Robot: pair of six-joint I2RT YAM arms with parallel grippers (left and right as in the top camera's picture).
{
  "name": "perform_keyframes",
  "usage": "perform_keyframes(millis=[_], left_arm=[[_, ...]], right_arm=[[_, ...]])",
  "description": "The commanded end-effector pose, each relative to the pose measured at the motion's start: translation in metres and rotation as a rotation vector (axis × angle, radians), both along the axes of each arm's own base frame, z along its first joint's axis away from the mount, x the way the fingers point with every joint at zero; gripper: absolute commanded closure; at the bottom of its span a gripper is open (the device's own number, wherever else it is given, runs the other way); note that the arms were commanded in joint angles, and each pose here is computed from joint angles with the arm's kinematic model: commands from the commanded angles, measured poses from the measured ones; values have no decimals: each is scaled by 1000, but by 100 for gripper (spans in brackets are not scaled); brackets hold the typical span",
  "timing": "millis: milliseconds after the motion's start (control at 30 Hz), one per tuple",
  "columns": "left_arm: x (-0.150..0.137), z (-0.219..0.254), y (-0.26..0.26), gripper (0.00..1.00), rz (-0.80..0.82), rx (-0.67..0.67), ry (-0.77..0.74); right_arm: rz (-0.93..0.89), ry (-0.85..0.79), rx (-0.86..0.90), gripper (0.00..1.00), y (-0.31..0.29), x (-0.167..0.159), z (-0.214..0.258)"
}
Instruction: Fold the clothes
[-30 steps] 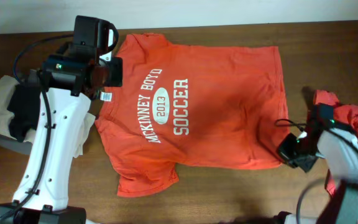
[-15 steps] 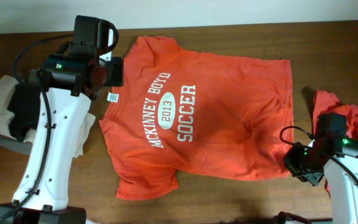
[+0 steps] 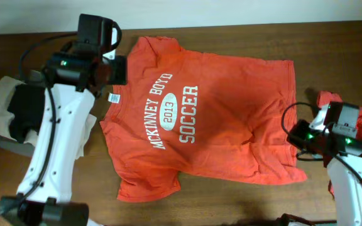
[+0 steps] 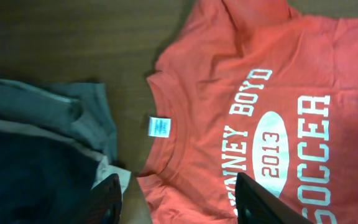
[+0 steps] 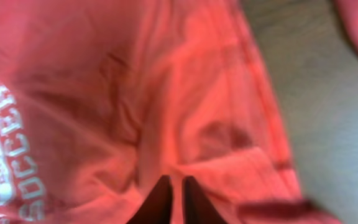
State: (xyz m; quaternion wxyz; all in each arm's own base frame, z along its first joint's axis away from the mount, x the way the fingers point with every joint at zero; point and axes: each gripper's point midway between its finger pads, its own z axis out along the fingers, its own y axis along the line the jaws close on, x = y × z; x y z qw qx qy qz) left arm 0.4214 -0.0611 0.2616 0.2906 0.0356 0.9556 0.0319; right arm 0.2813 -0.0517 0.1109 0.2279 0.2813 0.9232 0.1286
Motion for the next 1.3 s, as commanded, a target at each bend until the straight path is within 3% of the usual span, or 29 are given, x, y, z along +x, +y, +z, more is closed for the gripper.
perform_keyframes(millis=[0,233,433,733,833,1033,1200,1267], left_arm=[[15,-36,-11,45,-55,-19,84],[23,-99,-44,49,-270,-83,238],[25,-130,-47,49,-289,-85,309],[26,-133,-44,49,-284,-67,314],[26,-133,-44,48,-282,-64,313],[35,-130,-45,47,-284,-64,273],[54,-124,-50,43,-297,-69,192],[62,-122,-52,44,-298,-71,160]], right_arm=[[77,-2,62,90,9,16,-17],[91,43,130,92,4,52,-78],[94,79,149,92,-6,88,-112],[77,162,52,92,-32,135,-148],[89,188,10,92,-43,146,-140],[111,295,2,88,-46,134,-99],[122,180,-16,85,-42,144,-38],[136,133,-34,89,-36,147,-19]])
